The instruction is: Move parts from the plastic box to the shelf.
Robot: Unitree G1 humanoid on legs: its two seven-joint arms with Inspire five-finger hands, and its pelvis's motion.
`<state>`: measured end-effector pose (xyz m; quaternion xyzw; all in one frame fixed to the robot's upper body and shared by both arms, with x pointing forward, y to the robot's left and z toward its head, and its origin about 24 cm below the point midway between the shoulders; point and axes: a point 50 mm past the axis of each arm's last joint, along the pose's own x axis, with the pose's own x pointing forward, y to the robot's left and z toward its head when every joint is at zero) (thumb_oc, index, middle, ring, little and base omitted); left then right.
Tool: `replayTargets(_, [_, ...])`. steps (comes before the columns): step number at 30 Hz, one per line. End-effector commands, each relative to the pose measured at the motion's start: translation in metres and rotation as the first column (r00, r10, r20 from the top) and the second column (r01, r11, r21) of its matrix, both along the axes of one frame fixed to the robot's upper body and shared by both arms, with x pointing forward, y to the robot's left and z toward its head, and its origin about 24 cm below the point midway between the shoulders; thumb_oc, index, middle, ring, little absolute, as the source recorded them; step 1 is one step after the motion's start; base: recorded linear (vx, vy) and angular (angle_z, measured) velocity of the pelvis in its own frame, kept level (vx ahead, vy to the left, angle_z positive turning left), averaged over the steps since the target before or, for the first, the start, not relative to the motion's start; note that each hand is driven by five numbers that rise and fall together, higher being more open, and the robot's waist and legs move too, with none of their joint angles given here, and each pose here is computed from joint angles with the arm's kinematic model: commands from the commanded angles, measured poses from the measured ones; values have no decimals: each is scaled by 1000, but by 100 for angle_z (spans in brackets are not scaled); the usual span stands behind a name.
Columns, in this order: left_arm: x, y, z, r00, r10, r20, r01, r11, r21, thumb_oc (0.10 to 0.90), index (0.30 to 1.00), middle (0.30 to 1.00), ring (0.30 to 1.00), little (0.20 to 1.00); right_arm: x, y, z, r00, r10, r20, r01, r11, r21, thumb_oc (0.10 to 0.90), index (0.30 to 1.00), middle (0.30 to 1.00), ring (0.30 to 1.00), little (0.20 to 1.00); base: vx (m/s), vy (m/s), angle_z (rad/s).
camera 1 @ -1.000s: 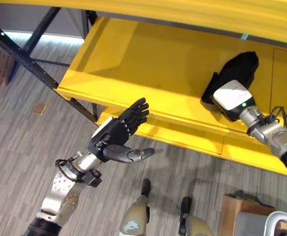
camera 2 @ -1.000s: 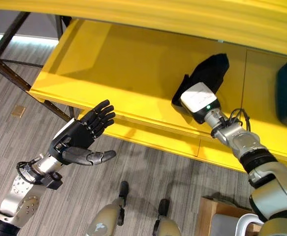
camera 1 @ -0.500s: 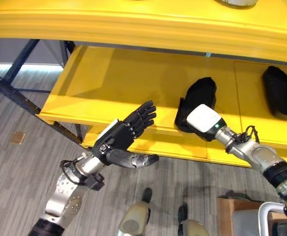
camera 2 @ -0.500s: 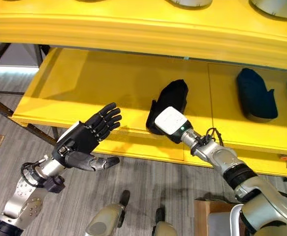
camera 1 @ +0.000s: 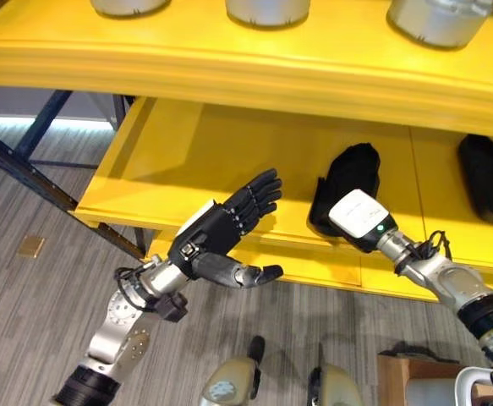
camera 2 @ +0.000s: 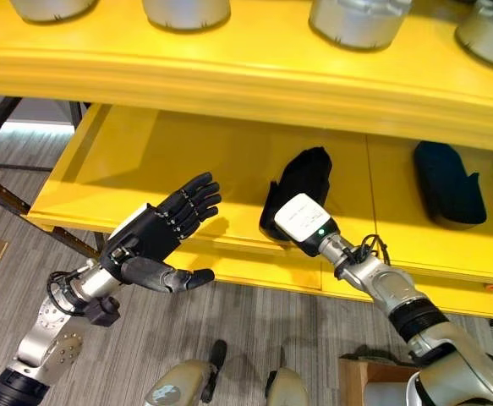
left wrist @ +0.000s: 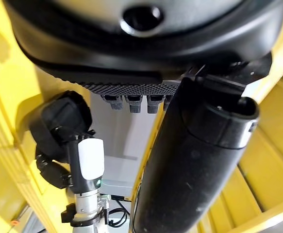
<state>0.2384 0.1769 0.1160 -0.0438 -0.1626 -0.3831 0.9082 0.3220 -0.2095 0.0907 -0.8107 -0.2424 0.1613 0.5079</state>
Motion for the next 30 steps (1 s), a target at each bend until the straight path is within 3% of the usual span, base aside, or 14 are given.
replayTargets(1, [-11,-8,13,994,-34,104,41,997,-71,900,1000,1000,1000,1000,11,10,39,987,46,152,-59,995,83,400,300,300,300,300,133,-190,-31])
replayTargets(14, [-13,-6,11,993,-9,122,21,995,-98,900,1000,1000,1000,1000,10,21,45,983,116,145,-126,990,59,400,300,300,300,300,68,-138,3])
replayTargets(30, [-16,-11,2,999,7,36,-2,992,-126,900,1000,1000,1000,1000,22,32,62,972,184,146,-186,983,-1,400,300,300,300,300,86,-97,1])
